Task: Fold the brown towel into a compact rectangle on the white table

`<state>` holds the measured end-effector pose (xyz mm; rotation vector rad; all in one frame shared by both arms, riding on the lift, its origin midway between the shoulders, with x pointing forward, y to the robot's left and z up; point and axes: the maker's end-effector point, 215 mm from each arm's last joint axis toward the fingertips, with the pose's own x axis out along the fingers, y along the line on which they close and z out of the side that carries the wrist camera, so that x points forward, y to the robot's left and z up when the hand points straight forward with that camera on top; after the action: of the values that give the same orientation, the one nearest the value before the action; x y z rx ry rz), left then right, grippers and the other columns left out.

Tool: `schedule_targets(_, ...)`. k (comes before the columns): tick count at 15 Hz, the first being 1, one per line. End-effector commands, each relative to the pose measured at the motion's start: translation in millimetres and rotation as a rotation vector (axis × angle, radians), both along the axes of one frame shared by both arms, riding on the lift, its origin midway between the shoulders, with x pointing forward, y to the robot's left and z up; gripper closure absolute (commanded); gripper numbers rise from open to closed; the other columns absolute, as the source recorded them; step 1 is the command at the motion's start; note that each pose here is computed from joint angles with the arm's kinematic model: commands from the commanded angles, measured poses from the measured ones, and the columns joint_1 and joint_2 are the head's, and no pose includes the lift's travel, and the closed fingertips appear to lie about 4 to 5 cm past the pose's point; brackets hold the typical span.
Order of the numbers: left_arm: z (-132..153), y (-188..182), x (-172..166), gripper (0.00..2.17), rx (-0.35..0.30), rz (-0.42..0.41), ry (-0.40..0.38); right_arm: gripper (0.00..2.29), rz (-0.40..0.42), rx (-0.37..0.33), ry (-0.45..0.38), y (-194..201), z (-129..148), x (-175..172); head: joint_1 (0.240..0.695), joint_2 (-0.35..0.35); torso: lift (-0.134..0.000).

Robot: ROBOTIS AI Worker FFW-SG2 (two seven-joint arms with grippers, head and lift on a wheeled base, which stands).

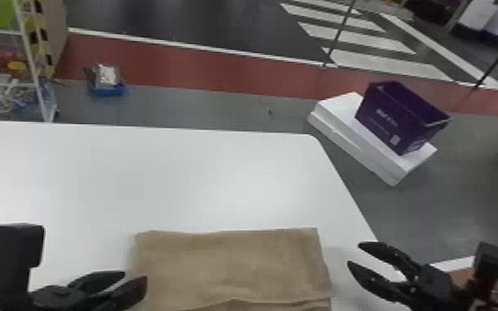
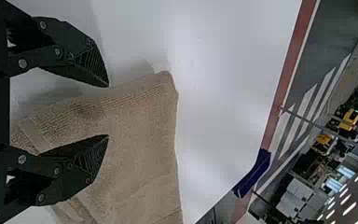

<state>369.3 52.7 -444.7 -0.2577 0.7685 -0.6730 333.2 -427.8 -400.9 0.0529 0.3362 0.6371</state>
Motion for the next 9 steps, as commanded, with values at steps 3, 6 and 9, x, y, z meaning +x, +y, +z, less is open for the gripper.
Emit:
schedule_targets(3,-7.4,-6.9,-2.0,0.59,0.04,-0.012,0.0,0.39,0.005,-0.004,-0.019,-2.4,0.5,-0.6,0.695,-0.35,-0.123)
schedule_targets(6,-9.5,-10.2,-4.3,0.61,0.052,-0.022,0.003,0.39,0.009,-0.013,-0.03,-5.0,0.9,-0.5,0.695,-0.35,-0.123)
schedule_targets(9,-10.9,-8.7,-7.5,1.79,0.058,-0.019,0.021,0.39,0.009,-0.011,-0.043,-6.1,2.4,0.1,0.695,-0.35,-0.123)
